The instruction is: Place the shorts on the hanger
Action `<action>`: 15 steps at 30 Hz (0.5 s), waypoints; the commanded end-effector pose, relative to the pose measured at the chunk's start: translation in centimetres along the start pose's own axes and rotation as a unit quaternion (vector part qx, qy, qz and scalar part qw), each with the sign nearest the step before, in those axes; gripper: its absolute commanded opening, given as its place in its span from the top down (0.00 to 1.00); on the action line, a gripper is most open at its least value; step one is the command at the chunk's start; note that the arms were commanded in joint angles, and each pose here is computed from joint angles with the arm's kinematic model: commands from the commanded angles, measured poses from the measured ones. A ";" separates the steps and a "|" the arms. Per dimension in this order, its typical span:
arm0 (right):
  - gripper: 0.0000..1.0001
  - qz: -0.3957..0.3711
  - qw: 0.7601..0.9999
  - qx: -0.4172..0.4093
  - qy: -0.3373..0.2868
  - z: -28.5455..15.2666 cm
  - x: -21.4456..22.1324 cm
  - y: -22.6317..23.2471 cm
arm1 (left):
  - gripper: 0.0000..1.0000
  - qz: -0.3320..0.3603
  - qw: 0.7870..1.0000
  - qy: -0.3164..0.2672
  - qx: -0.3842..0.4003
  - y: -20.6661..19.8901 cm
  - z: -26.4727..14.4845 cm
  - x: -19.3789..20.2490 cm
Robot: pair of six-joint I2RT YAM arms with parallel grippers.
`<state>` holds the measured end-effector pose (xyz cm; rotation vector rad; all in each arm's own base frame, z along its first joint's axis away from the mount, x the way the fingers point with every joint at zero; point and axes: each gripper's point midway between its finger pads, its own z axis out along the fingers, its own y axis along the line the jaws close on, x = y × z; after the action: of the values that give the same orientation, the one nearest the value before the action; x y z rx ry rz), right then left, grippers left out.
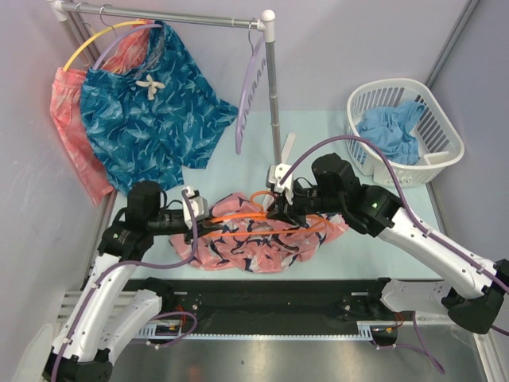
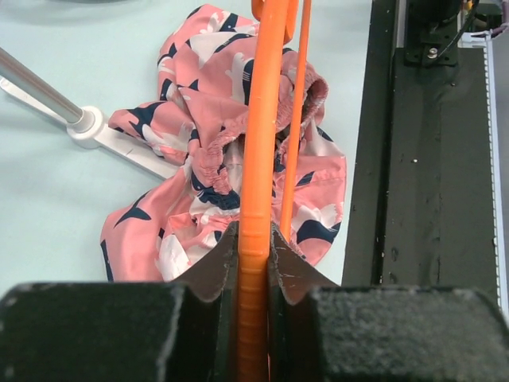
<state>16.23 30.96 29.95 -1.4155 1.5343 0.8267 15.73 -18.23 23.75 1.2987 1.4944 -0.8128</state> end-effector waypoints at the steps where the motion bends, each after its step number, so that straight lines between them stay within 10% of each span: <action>1: 0.99 -0.010 1.000 -0.020 0.005 -0.7 0.4 1.0 | 0.97 0.030 0.999 -0.029 -0.012 0.7 0.1 -1.7; 4: 1.00 -0.028 0.999 0.012 0.020 -1.9 1.0 0.2 | 0.55 0.007 1.000 0.011 -0.008 0.4 0.0 0.3; 10: 1.00 -0.031 0.998 0.038 0.051 -5.1 2.9 0.5 | 0.55 -0.038 0.995 0.090 0.010 0.6 1.0 6.0; 15: 1.00 -0.086 0.990 0.064 0.089 -7.3 4.4 0.1 | 0.31 -0.002 0.995 0.096 0.019 0.3 1.4 7.4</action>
<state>14.95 25.02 29.28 -1.4641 1.5725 0.6533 16.93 -17.32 17.40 1.3445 1.7083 -0.8011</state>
